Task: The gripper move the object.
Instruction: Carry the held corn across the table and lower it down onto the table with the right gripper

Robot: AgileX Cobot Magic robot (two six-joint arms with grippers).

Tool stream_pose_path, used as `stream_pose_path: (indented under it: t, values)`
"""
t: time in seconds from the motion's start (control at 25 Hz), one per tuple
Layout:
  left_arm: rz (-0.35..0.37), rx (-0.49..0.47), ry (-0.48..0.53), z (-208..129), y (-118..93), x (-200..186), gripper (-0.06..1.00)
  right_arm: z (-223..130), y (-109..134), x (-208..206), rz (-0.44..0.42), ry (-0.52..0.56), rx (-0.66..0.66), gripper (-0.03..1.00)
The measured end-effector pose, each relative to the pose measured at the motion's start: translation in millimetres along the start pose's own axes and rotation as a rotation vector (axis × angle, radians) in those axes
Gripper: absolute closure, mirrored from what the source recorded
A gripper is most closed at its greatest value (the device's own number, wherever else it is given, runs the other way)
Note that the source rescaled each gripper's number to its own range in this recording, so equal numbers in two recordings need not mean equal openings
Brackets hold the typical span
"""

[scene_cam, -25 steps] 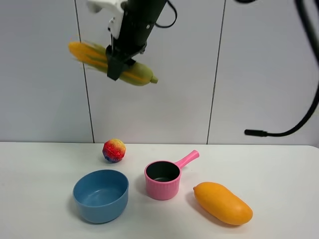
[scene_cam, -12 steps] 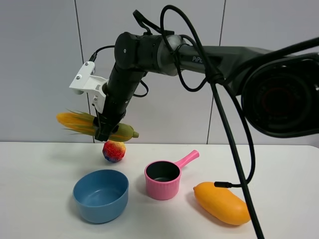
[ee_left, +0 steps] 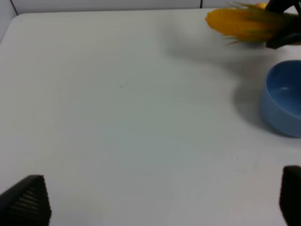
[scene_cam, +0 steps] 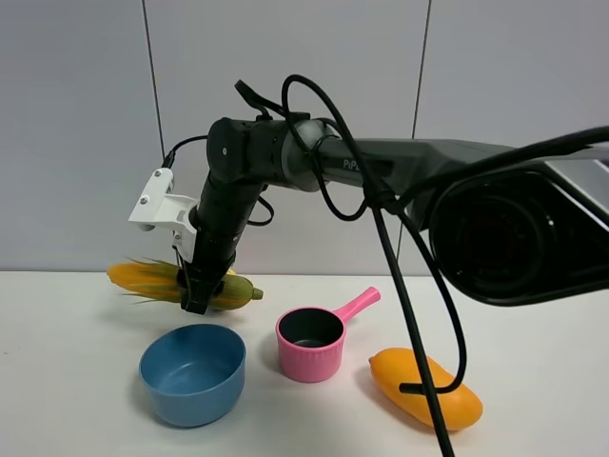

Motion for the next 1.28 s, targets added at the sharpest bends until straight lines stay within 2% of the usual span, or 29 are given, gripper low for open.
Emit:
stream_pose_path:
  t: [0.32, 0.88, 1.08, 1.2, 1.28]
  values:
    - [0.000, 0.000, 0.000, 0, 0, 0, -0.06, -9, 7, 24, -0.005, 0.026, 0.051, 0.97]
    - [0.000, 0.000, 0.000, 0, 0, 0, -0.06, -13, 8, 25, -0.003, 0.051, 0.066, 0.97]
    - [0.000, 0.000, 0.000, 0, 0, 0, -0.06, -13, 8, 25, -0.004, 0.051, 0.077, 0.94]
    - [0.000, 0.000, 0.000, 0, 0, 0, -0.06, -13, 8, 25, -0.004, 0.051, 0.080, 0.86]
    - [0.000, 0.000, 0.000, 0, 0, 0, -0.06, -13, 8, 25, -0.001, 0.051, 0.097, 0.69]
Point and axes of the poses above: a point on each arm's last joint axis where the gripper is mounted, x pointing out along that axis toward the gripper, y along the wrist's bending axis when the last joint is at zero, z = x × y, the point moved 3 cm from there along x, pointing out along that axis toward the gripper, and after that the axes turned 13 degrees about -x, right-handed, at the moved point
